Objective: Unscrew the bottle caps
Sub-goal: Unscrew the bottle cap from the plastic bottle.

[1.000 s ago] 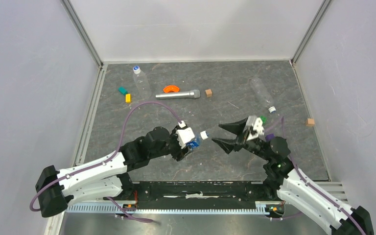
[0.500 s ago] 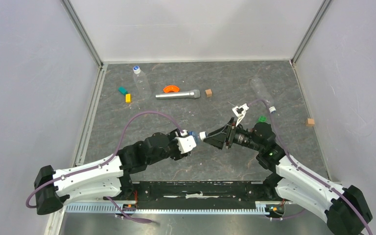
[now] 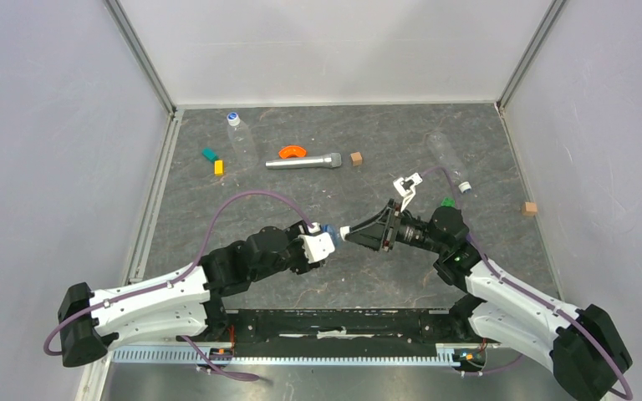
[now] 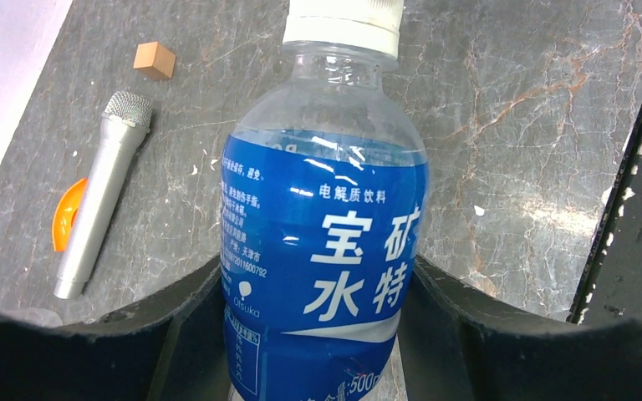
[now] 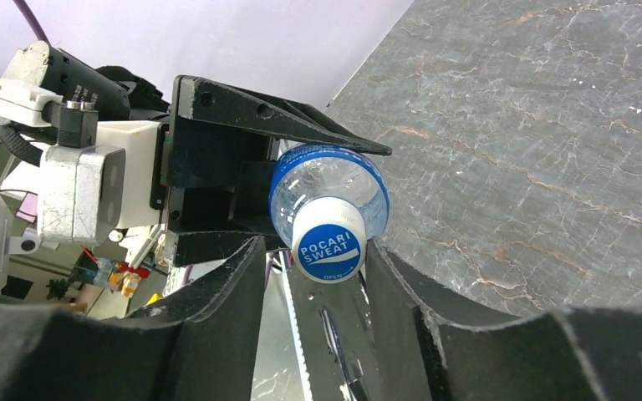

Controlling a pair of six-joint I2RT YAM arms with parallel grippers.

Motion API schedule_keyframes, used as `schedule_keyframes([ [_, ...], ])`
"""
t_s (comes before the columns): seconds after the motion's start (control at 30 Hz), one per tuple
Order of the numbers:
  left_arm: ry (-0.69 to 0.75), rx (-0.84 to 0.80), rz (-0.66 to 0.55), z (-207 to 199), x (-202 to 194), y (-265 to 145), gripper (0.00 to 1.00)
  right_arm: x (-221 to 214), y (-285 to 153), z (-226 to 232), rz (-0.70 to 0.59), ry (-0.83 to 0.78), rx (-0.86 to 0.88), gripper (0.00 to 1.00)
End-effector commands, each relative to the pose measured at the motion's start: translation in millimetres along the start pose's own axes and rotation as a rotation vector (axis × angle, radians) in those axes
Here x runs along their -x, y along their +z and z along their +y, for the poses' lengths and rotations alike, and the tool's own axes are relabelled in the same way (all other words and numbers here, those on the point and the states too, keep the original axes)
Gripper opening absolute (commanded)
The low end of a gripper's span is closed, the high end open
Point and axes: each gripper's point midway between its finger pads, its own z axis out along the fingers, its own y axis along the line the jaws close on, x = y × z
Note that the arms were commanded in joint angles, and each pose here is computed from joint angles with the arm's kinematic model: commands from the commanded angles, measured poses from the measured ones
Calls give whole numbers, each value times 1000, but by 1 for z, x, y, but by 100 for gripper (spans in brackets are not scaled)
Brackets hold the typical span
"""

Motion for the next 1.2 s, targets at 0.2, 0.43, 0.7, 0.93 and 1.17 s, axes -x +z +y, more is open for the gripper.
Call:
schedule_keyframes([
  [0.2, 29, -42, -24, -6, 9, 3, 10, 14, 6, 19, -21, -50, 87, 47],
  [0.43, 31, -56, -39, -8, 11, 4, 9, 9, 9, 21, 10, -79, 130, 23],
  [0.7, -1, -95, -93, -17, 18, 3, 8, 4, -1, 41, 35, -490, 293, 0],
  [0.93, -12, -224, -128, -37, 30, -5, 7, 3, -11, 35, -8, -1007, 335, 0],
  [1.17, -25, -295, -96, -49, 28, -6, 8, 19, -7, 36, -12, -1271, 340, 0],
])
